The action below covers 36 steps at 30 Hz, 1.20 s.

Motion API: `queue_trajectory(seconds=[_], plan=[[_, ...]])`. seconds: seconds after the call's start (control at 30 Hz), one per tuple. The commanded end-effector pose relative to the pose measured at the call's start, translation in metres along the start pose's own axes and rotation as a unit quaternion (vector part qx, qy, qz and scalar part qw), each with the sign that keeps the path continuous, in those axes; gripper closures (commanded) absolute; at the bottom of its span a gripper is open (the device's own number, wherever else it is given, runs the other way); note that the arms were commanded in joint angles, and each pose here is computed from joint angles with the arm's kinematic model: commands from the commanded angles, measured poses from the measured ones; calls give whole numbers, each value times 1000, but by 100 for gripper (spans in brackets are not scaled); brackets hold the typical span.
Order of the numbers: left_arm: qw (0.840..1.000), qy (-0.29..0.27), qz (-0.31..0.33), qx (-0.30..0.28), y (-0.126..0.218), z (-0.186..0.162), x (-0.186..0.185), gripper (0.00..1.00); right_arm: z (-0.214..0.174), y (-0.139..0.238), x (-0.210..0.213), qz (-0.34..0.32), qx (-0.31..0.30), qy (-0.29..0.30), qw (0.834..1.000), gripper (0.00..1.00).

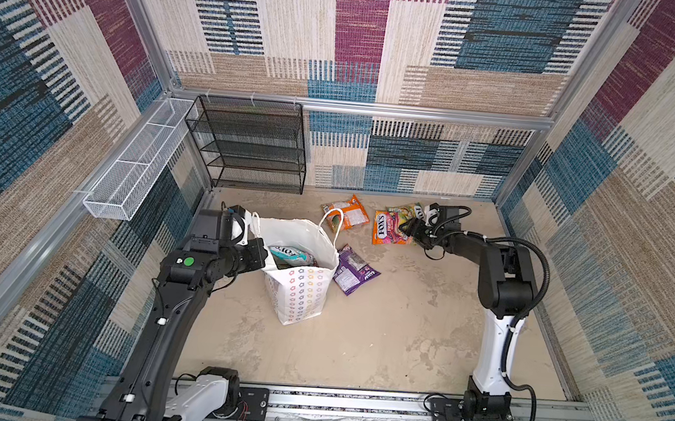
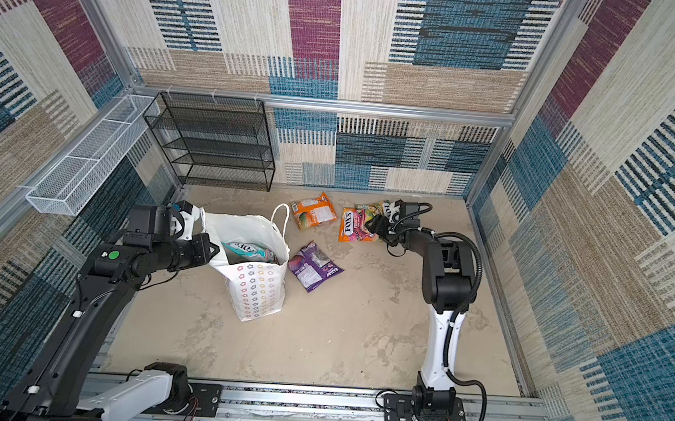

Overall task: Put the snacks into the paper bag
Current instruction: 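Lower the right gripper onto the pink Fox's Fruits packet and grasp it, then lift the Fox's Fruits packet and carry it over the bag opening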

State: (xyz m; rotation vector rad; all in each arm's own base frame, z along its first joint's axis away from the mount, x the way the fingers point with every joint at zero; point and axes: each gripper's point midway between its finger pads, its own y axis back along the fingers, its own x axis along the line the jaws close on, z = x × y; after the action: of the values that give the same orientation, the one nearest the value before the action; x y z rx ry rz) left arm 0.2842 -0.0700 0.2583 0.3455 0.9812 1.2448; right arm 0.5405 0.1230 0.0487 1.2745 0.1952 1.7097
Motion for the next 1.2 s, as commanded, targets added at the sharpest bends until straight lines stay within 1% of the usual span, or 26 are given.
queue_trajectory(seconds=[0.0, 0.1, 0.17, 0.27, 0.33, 0.37, 0.47, 0.6, 0.8, 1.03, 1.17], plan=[[1000, -16, -10, -15, -1, 7, -4, 100, -18, 1, 2, 17, 23, -10, 1000, 36], [1000, -16, -14, -13, -2, 7, -5, 100, -23, 11, 13, 39, 20, -3, 999, 53], [1000, -16, -14, -12, -2, 7, -5, 100, -25, 20, 23, 54, 14, 4, 998, 67], [1000, -16, -14, -13, -2, 7, -5, 100, -26, 33, 38, 77, 9, 17, 997, 85], [1000, -16, -13, -13, -2, 7, -4, 100, -26, 42, 46, 87, 6, 20, 996, 93], [1000, -16, -13, -13, -2, 7, -4, 100, -26, 47, 52, 95, 4, 22, 995, 96], [1000, -16, -12, -14, -2, 7, -4, 100, -26, 62, 65, 111, -1, 24, 994, 100], [1000, -15, -13, -13, -3, 7, -4, 100, -25, 84, 86, 128, -11, 31, 991, 100], [1000, -17, -16, -14, -2, 8, -5, 100, -22, 129, 133, 152, -36, 62, 986, 100], [1000, -16, -19, -13, -2, 7, -6, 100, -25, 188, 206, 183, -71, 114, 974, 100], [1000, -15, -20, -12, -3, 7, -6, 100, -23, 230, 256, 206, -101, 150, 962, 100]])
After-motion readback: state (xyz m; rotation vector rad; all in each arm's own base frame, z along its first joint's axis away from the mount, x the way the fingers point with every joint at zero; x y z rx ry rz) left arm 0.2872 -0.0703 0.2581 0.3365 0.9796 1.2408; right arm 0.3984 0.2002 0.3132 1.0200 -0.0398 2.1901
